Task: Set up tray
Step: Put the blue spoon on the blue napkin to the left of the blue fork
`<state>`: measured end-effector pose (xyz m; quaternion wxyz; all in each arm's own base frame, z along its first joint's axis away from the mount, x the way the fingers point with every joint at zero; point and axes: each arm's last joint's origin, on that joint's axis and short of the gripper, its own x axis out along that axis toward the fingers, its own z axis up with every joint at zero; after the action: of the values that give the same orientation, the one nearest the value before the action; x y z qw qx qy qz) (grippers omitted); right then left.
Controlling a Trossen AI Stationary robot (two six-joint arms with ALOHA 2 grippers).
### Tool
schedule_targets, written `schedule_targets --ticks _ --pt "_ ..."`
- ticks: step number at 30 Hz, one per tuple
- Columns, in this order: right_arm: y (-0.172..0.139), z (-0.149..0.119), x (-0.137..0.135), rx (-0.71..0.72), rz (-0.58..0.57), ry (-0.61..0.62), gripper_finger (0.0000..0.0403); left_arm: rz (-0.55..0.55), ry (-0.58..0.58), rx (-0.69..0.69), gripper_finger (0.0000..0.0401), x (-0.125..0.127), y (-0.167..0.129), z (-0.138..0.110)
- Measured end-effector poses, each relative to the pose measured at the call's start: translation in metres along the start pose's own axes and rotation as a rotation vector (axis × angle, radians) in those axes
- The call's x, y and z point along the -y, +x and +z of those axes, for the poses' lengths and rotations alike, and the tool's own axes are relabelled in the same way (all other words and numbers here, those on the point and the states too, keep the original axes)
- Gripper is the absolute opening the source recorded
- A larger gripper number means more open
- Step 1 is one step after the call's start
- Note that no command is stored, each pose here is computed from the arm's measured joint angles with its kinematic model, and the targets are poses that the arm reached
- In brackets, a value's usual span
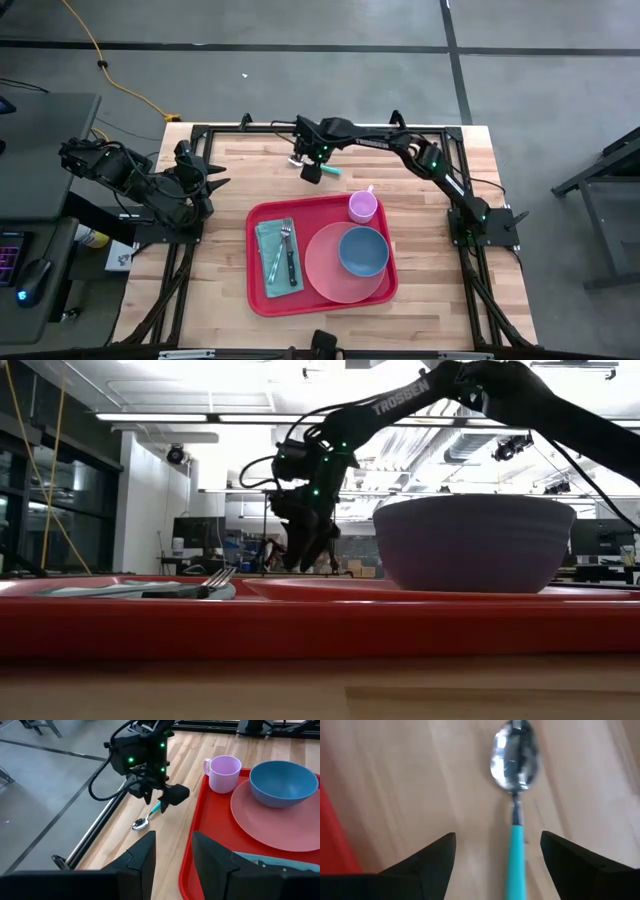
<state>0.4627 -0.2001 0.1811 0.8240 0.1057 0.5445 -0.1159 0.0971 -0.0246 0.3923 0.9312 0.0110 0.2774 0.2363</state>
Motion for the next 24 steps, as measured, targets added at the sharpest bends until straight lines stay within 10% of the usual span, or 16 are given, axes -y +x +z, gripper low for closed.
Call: schedule_targets --ticks 24 --pt "0.01 -0.023 0.016 -0.222 -0.017 0.036 0.0271 0.005 0.014 -0.011 0.0156 -0.001 0.0 -0.001"
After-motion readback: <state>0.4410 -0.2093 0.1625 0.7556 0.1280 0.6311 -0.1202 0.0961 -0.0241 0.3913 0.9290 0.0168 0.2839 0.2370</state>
